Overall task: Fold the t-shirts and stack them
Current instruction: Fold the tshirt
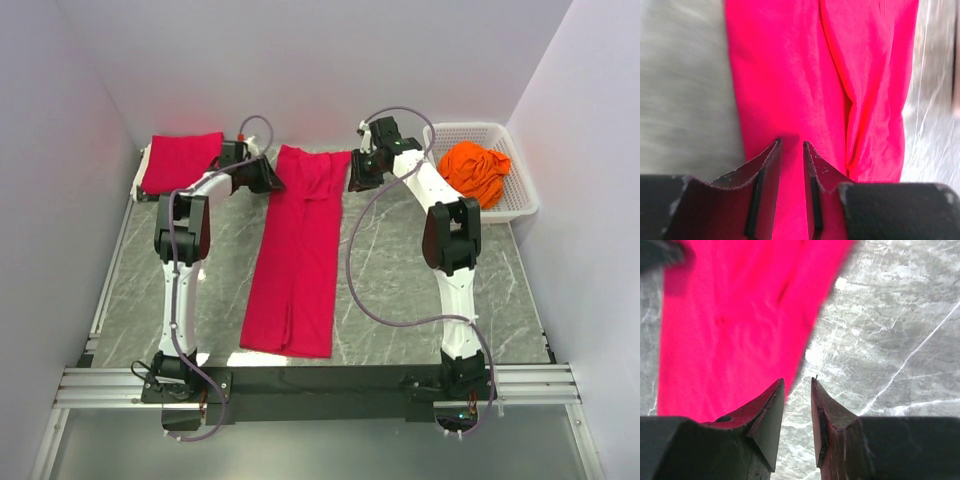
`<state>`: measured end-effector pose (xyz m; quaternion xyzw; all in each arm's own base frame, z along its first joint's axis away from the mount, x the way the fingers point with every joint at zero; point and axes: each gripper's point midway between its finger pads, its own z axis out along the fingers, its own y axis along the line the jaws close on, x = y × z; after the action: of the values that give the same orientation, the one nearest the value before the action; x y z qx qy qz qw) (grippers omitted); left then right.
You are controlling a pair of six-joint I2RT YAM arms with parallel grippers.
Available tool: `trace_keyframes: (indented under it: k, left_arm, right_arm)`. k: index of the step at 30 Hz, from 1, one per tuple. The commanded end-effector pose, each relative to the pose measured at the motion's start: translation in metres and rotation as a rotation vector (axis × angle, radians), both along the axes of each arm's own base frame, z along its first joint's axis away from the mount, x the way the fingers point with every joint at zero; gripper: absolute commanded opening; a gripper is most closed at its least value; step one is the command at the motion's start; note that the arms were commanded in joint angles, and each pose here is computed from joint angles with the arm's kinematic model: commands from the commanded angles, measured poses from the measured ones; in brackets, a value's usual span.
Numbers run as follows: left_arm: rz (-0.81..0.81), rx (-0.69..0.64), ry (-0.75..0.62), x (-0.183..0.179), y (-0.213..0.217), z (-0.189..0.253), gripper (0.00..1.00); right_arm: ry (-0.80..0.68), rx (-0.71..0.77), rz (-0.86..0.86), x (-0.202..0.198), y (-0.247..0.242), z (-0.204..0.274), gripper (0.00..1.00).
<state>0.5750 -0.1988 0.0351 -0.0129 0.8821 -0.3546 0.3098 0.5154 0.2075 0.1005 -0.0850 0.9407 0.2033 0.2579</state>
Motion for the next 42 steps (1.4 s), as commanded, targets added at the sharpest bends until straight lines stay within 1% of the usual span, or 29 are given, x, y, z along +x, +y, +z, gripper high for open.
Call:
trace_keyframes:
  k: [1,3,7,8,11,12,13,14,15,16,17,18,19,20,21,22,23,24,25,26,27,28,29,30,32,35,38,39,42]
  left_arm:
    - [0.142,0.002,0.012,0.026,0.029,-0.011,0.31]
    - [0.157,-0.031,0.003,0.032,0.029,-0.010,0.31]
    - [0.158,-0.103,-0.011,0.037,0.027,0.003,0.33]
    - [0.152,-0.115,-0.041,0.038,0.027,0.020,0.34]
    - [0.101,-0.105,-0.131,0.034,0.033,0.050,0.43]
    - [0.063,-0.069,-0.201,0.029,0.037,0.077,0.47]
    - [0.041,-0.044,-0.225,0.023,0.042,0.088,0.50]
    - [0.013,-0.018,-0.309,0.016,0.047,0.127,0.52]
    - [-0.022,0.021,-0.332,0.003,0.051,0.133,0.59]
    - [-0.074,0.116,-0.390,-0.006,0.065,0.138,0.63]
    - [-0.087,0.152,-0.447,-0.025,0.075,0.163,0.72]
    - [-0.130,0.180,-0.501,-0.036,0.082,0.175,0.77]
    - [-0.113,0.195,-0.502,-0.046,0.106,0.180,0.84]
    - [-0.129,0.195,-0.527,-0.064,0.114,0.194,0.89]
    - [-0.172,0.229,-0.567,-0.074,0.130,0.199,0.89]
    - [-0.187,0.233,-0.517,-0.088,0.136,0.192,0.89]
    - [-0.202,0.242,-0.506,-0.100,0.141,0.195,0.87]
    - [-0.248,0.274,-0.520,-0.108,0.147,0.193,0.84]
    - [-0.276,0.261,-0.513,-0.117,0.153,0.191,0.81]
    - [-0.308,0.249,-0.442,-0.138,0.154,0.180,0.76]
    - [-0.347,0.278,-0.464,-0.146,0.161,0.176,0.74]
    - [-0.349,0.281,-0.469,-0.156,0.163,0.180,0.72]
    - [-0.346,0.267,-0.437,-0.168,0.165,0.169,0.71]
    - [-0.320,0.267,-0.442,-0.174,0.177,0.168,0.71]
    - [-0.313,0.230,-0.456,-0.194,0.181,0.166,0.70]
    - [-0.300,0.238,-0.471,-0.213,0.192,0.164,0.70]
    - [-0.319,0.284,-0.479,-0.232,0.194,0.157,0.70]
    - [-0.348,0.322,-0.505,-0.236,0.194,0.155,0.70]
    - [-0.418,0.394,-0.514,-0.259,0.192,0.143,0.71]
  right_arm:
    - [-0.030,-0.003,0.010,0.011,-0.001,0.006,0.35]
    - [-0.022,-0.003,0.011,0.015,0.001,-0.003,0.36]
    - [-0.029,0.039,0.022,0.022,0.011,-0.001,0.36]
    - [-0.015,0.056,0.042,0.018,0.015,-0.001,0.36]
    - [-0.011,0.069,0.141,-0.002,0.021,0.005,0.37]
    - [-0.004,0.084,0.180,-0.021,0.022,0.012,0.38]
    - [-0.031,0.077,0.219,-0.029,0.020,0.018,0.39]
    - [-0.086,0.076,0.259,-0.034,0.023,0.027,0.41]
    - [-0.172,0.065,0.278,-0.044,0.021,0.060,0.43]
    - [-0.169,0.015,0.330,-0.064,0.015,0.044,0.44]
    - [-0.212,-0.017,0.373,-0.075,0.019,0.049,0.46]
    - [-0.239,-0.064,0.399,-0.094,0.014,0.054,0.47]
    - [-0.257,-0.113,0.458,-0.106,0.011,0.053,0.47]
    - [-0.270,-0.133,0.509,-0.124,0.021,0.057,0.47]
    - [-0.240,-0.167,0.534,-0.137,0.020,0.045,0.47]
    - [-0.212,-0.183,0.567,-0.151,0.023,0.039,0.47]
    - [-0.198,-0.191,0.616,-0.166,0.038,0.033,0.45]
    - [-0.172,-0.199,0.631,-0.174,0.043,0.025,0.45]
    - [-0.151,-0.194,0.644,-0.183,0.051,0.019,0.44]
    - [-0.124,-0.193,0.662,-0.189,0.058,0.010,0.44]
    - [-0.112,-0.192,0.701,-0.201,0.071,0.004,0.43]
    - [-0.095,-0.193,0.714,-0.207,0.077,-0.002,0.43]
    - [-0.073,-0.201,0.732,-0.213,0.081,-0.011,0.43]
    - [-0.059,-0.208,0.767,-0.225,0.089,-0.018,0.43]
    - [-0.045,-0.238,0.796,-0.234,0.094,-0.031,0.43]
    - [-0.017,-0.292,0.837,-0.247,0.097,-0.057,0.43]
    - [0.028,-0.340,0.869,-0.256,0.093,-0.077,0.43]
    - [0.038,-0.362,0.871,-0.256,0.088,-0.082,0.43]
    - [0.073,-0.435,0.895,-0.260,0.071,-0.094,0.43]
